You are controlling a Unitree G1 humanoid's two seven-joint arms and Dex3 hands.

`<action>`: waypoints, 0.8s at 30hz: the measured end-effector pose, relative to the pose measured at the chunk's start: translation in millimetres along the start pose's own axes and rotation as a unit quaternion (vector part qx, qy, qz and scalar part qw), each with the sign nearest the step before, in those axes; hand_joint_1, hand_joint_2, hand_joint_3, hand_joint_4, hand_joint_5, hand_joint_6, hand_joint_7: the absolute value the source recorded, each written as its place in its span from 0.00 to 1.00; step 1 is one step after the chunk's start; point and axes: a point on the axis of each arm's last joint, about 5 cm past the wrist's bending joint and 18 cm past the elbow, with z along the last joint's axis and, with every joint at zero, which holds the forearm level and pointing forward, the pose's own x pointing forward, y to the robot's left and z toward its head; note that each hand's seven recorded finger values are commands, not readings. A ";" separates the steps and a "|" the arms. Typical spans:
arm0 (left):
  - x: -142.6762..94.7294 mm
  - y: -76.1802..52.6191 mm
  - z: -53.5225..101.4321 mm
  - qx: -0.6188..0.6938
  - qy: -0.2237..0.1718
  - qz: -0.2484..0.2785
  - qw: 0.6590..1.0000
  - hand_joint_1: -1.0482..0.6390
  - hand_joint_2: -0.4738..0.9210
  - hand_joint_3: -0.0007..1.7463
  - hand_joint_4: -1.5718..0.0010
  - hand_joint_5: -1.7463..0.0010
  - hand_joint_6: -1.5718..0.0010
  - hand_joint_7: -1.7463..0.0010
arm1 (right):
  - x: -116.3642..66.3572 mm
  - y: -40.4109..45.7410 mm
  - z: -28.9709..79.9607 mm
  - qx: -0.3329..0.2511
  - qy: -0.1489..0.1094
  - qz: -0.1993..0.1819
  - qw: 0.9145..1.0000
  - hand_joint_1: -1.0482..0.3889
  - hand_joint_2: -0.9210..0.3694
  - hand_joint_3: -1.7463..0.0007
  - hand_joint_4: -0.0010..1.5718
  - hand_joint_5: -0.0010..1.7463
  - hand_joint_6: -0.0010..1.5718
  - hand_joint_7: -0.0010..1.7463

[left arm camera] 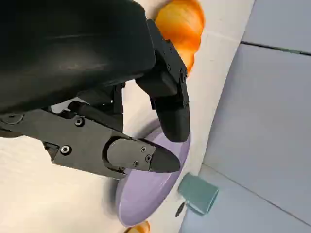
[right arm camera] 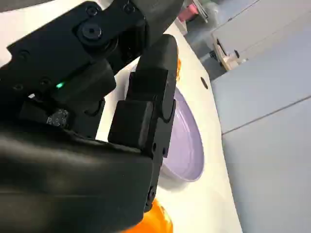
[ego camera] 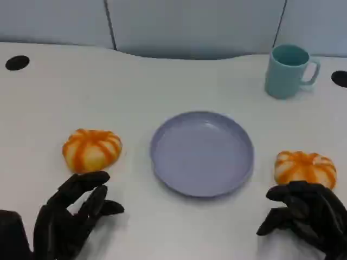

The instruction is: Grasp the bread from the table and place it into the plate.

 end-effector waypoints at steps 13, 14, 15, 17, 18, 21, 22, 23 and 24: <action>0.5 0.6 0.4 0.004 0.001 0.001 1.000 0.35 1.00 0.08 0.58 0.21 0.59 0.47 | 1.0 1.4 0.9 -0.007 0.000 -0.002 1.000 0.03 0.18 1.00 0.95 0.30 1.00 0.03; 0.5 0.5 0.5 0.004 0.001 0.001 1.000 0.35 1.00 0.08 0.58 0.21 0.59 0.47 | 1.0 1.4 0.9 -0.007 0.001 -0.002 1.000 0.03 0.18 1.00 0.95 0.30 1.00 0.03; 0.5 0.5 0.5 0.004 0.001 0.001 1.000 0.35 1.00 0.08 0.58 0.21 0.59 0.47 | 1.0 1.4 0.9 -0.007 0.001 -0.002 1.000 0.03 0.18 1.00 0.95 0.30 1.00 0.03; 0.6 0.3 0.6 0.003 0.003 0.000 1.000 0.35 1.00 0.07 0.58 0.21 0.59 0.47 | 1.0 1.3 0.9 -0.007 0.001 -0.002 1.000 0.04 0.18 1.00 0.95 0.30 1.00 0.03; 0.6 0.3 0.5 0.002 0.004 0.000 1.000 0.35 1.00 0.07 0.58 0.21 0.59 0.47 | 0.9 1.3 0.9 -0.007 0.001 -0.002 1.000 0.04 0.18 1.00 0.95 0.30 1.00 0.03; 0.6 0.3 0.5 0.002 0.005 0.000 1.000 0.35 1.00 0.07 0.59 0.21 0.59 0.47 | 1.0 1.3 0.9 -0.007 0.001 -0.002 1.000 0.04 0.18 1.00 0.95 0.31 0.99 0.03; 0.6 0.3 0.5 0.002 0.005 0.000 1.000 0.35 1.00 0.07 0.59 0.21 0.59 0.47 | 0.9 1.3 0.9 -0.007 0.001 -0.002 1.000 0.05 0.18 1.00 0.94 0.31 0.99 0.03; 0.6 0.3 0.5 0.002 0.005 0.000 1.000 0.36 1.00 0.08 0.59 0.21 0.59 0.47 | 0.9 1.3 0.9 -0.007 0.001 -0.002 1.000 0.05 0.18 1.00 0.94 0.31 0.99 0.03; 0.6 0.3 0.5 0.002 0.005 0.000 1.000 0.36 1.00 0.08 0.59 0.21 0.59 0.47 | 0.9 1.3 0.9 -0.007 0.001 -0.002 1.000 0.05 0.18 1.00 0.94 0.30 0.99 0.03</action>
